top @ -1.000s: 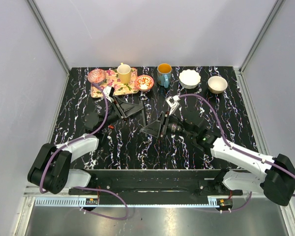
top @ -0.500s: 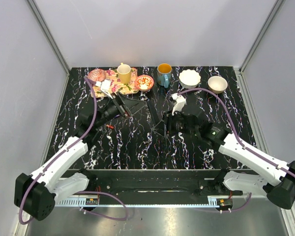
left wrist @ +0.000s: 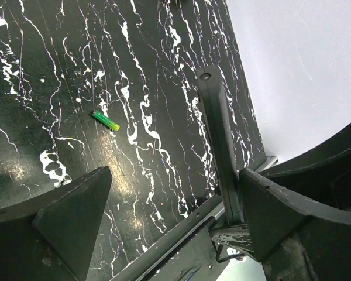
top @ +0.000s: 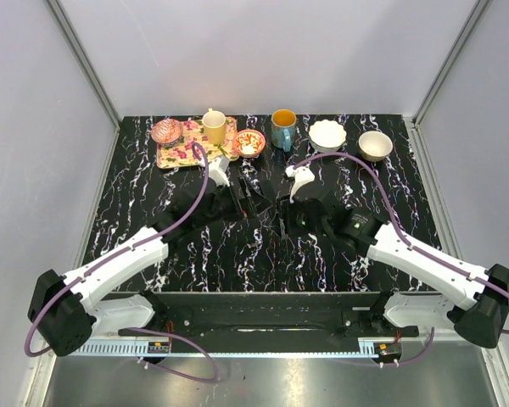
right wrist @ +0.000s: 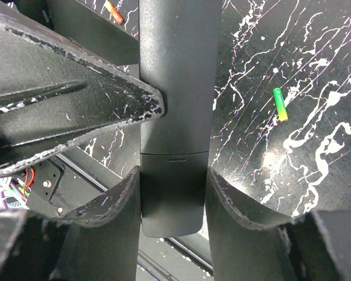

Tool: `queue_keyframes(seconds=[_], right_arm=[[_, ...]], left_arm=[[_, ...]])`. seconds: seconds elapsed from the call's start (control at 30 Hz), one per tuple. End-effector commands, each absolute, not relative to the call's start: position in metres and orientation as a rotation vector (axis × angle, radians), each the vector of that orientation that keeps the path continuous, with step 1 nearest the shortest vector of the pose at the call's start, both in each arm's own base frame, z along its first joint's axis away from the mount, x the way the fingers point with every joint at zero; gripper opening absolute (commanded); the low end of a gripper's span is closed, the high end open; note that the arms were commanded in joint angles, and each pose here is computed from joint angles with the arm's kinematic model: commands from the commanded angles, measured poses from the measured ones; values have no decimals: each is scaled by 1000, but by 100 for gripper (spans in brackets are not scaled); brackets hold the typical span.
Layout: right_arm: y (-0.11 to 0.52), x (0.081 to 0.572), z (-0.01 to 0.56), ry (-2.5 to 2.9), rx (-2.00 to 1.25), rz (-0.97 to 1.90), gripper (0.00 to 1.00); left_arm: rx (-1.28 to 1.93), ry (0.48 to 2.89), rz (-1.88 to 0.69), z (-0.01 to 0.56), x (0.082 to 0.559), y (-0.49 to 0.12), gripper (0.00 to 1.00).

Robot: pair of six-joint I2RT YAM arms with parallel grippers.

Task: Load the batteries into the remote control
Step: Adjust the remote control.

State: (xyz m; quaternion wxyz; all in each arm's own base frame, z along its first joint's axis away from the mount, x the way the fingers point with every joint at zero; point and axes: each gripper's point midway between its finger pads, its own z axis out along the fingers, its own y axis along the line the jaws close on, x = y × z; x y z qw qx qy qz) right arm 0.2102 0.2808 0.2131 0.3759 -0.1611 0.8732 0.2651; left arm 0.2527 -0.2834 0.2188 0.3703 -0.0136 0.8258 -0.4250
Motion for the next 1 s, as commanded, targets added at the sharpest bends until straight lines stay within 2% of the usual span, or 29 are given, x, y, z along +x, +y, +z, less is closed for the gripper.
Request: queue_keyframes(seconds=[0.0, 0.03, 0.23, 0.57, 0.7, 0.8, 0.87, 0.93, 0.97], right_arm=[[287, 217, 239, 2162, -385, 680, 0], [289, 218, 240, 2156, -384, 689, 0], [299, 212, 234, 2172, -404, 705, 0], [296, 213, 232, 2172, -409, 664, 0], [295, 214, 232, 2169, -407, 655, 0], [294, 215, 232, 2166, -402, 646, 0], [293, 215, 232, 2168, -400, 644, 0], [294, 216, 233, 2165, -399, 646, 0], [293, 215, 233, 2168, -391, 646, 6]], left_arm=[[-81, 2023, -1059, 249, 268, -288, 91], [-84, 2024, -1052, 248, 269, -289, 86], [-68, 2044, -1078, 247, 275, -308, 70], [-21, 2079, -1082, 242, 273, -326, 54], [-15, 2090, -1090, 238, 270, -328, 36], [-12, 2107, -1101, 233, 266, -330, 35], [-12, 2107, -1108, 230, 265, -330, 25], [-11, 2110, -1112, 227, 263, -330, 0], [-13, 2107, -1113, 226, 263, -329, 0]])
